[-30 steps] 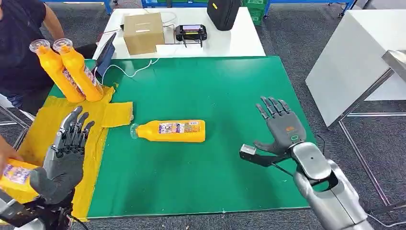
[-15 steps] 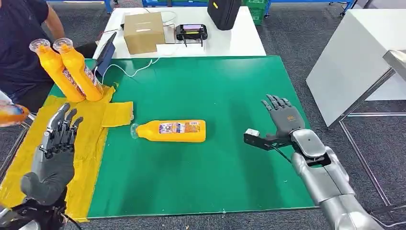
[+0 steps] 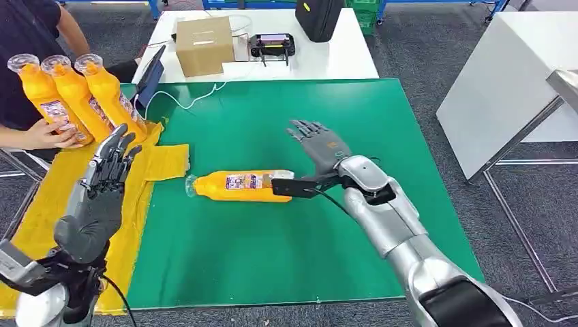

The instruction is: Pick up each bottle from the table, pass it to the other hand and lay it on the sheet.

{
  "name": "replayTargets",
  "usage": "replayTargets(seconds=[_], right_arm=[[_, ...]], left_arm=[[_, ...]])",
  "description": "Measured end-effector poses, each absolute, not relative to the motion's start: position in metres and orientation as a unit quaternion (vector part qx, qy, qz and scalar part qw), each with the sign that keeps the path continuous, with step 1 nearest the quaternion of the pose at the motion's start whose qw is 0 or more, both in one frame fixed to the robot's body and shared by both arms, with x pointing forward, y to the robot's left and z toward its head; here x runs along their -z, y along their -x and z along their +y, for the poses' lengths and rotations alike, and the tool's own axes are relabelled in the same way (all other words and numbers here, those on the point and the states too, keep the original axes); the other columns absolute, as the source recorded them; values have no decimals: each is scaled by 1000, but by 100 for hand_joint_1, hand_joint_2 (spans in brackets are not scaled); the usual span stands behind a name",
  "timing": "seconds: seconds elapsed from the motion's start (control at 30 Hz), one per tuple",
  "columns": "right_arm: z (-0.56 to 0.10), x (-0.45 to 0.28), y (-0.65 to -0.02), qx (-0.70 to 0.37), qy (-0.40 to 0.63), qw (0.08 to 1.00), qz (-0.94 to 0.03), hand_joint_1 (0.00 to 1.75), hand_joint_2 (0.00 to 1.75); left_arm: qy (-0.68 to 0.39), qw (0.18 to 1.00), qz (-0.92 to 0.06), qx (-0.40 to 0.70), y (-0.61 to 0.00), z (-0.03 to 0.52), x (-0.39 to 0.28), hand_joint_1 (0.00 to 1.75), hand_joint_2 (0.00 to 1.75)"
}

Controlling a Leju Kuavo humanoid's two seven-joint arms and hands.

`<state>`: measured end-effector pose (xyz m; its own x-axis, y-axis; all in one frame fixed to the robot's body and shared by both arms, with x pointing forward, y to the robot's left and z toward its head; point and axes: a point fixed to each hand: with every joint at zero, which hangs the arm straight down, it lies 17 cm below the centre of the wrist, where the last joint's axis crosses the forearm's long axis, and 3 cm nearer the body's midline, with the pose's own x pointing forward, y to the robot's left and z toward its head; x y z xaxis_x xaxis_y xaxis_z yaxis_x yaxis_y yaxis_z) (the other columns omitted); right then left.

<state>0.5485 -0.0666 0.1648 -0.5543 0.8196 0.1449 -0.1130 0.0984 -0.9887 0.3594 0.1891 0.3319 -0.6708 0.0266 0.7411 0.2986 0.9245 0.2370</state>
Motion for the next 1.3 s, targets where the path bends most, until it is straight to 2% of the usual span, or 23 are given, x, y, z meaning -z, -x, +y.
replayTargets(seconds=[0.1,0.23,1.3], right_arm=[[-22,-169,-533,-635,252,353,-639,0,175],[2,-159,-521,-659,242,350,-620,0,175],[-9,-97,-508,-709,211,379,-555,0,175]], left_arm=[[92,386,-900,180,-361,184,-338,0,0],[96,388,-898,183,-362,181,-336,0,0],[132,405,-884,195,-377,164,-329,0,0]])
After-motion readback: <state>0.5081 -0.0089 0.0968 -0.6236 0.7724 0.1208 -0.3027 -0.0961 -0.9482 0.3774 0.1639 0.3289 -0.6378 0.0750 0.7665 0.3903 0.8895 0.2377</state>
